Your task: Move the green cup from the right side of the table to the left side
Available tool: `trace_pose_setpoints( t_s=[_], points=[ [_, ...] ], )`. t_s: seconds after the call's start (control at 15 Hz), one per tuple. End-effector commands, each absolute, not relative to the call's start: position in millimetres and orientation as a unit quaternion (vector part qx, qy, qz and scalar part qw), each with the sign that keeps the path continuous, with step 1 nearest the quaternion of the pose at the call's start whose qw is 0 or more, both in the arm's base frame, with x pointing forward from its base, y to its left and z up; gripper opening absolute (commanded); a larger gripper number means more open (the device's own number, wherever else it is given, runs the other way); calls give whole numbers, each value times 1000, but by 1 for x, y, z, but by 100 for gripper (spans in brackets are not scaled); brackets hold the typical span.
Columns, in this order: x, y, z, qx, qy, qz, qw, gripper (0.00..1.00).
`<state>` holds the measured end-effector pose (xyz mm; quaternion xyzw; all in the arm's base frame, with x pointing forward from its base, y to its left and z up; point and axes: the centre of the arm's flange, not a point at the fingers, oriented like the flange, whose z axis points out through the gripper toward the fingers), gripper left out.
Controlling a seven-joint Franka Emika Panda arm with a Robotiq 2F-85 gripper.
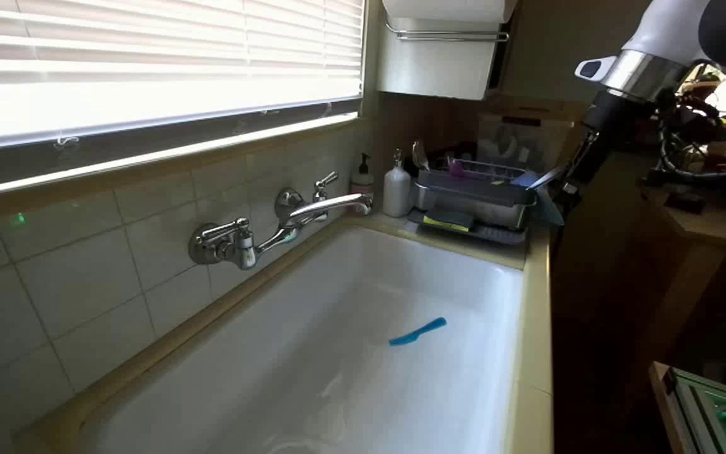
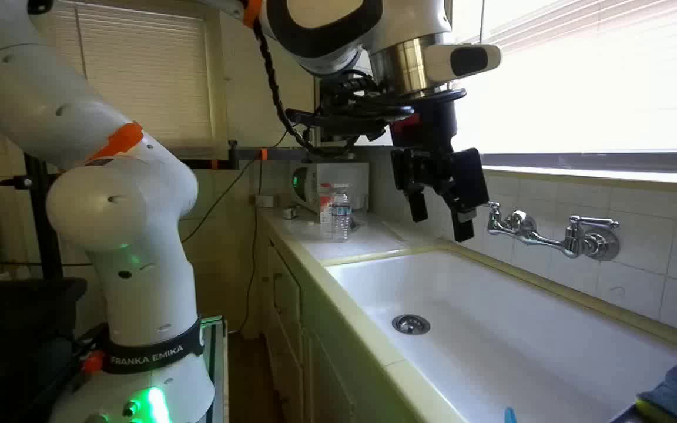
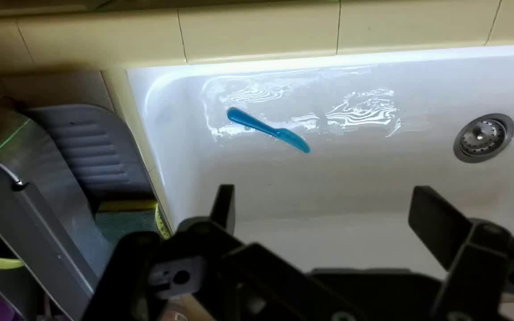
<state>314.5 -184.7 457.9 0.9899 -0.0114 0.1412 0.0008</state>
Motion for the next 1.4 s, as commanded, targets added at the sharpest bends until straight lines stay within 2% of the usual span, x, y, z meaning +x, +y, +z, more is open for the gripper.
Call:
trace_pose_setpoints(
  t_s=[0.0, 0.47, 1.07, 1.33],
  points=[
    [315, -185, 458, 990, -11, 141, 1, 100],
    [315, -185, 458, 990, -11, 141, 1, 100],
    [331, -262, 474, 973, -134, 187, 14, 100],
    [348, -303, 471, 959, -202, 200, -1, 100]
  ],
)
